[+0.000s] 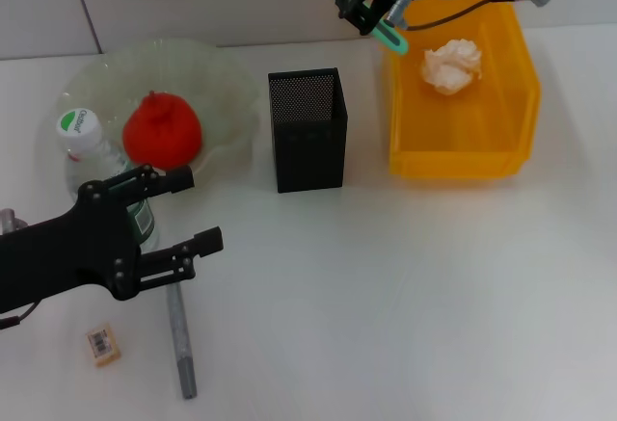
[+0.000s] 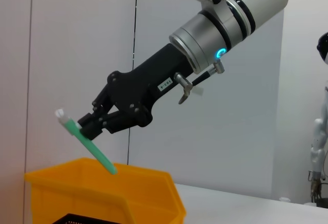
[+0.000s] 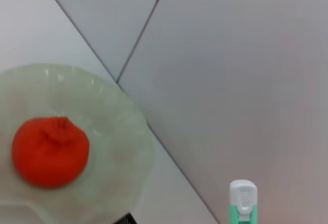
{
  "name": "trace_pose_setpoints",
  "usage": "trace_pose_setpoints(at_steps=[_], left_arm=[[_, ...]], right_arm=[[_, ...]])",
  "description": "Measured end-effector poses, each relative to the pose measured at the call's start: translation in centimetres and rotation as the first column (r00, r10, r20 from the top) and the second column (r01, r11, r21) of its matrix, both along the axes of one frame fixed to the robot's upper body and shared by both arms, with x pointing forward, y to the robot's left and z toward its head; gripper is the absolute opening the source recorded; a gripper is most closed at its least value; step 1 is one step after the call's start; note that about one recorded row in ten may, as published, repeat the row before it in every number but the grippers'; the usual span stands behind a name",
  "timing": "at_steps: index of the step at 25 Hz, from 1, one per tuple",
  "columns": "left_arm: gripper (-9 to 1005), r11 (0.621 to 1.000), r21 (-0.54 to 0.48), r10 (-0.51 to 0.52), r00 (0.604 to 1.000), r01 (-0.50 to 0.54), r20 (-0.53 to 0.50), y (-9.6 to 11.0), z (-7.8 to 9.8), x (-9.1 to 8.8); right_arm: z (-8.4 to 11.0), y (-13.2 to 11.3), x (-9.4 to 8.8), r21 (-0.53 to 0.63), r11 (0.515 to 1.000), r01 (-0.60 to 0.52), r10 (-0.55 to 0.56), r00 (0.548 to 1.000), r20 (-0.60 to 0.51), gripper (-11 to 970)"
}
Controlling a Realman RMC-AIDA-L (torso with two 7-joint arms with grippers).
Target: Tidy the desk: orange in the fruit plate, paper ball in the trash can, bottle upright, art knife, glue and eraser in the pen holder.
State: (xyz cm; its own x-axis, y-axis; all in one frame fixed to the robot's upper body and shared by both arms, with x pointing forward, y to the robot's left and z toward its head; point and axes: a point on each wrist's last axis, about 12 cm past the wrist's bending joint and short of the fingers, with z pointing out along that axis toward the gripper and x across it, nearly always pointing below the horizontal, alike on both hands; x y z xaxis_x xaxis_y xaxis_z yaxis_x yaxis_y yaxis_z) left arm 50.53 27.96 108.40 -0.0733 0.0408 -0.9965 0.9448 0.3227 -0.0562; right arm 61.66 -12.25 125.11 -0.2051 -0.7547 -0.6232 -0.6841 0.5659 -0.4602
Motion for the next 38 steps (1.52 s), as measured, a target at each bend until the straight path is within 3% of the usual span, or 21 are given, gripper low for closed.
trace_pose_setpoints(at_steps=[16,38], left_arm=[[786,1.0,-0.001,-0.005,1.0,0.005,0.011,-0.3,0.3,0.4],[786,1.0,0.001,0.003,1.0,-0.003,0.007,-0.1,0.2,0.3]], right_arm=[[-1.0,1.8,0.3,0.117,0.991,-0.059,0.057,0.998,0.025,86],[-3.2,2.6,-0.2,0.179,0.979,-0.095,0.09,0.995,0.039,86]])
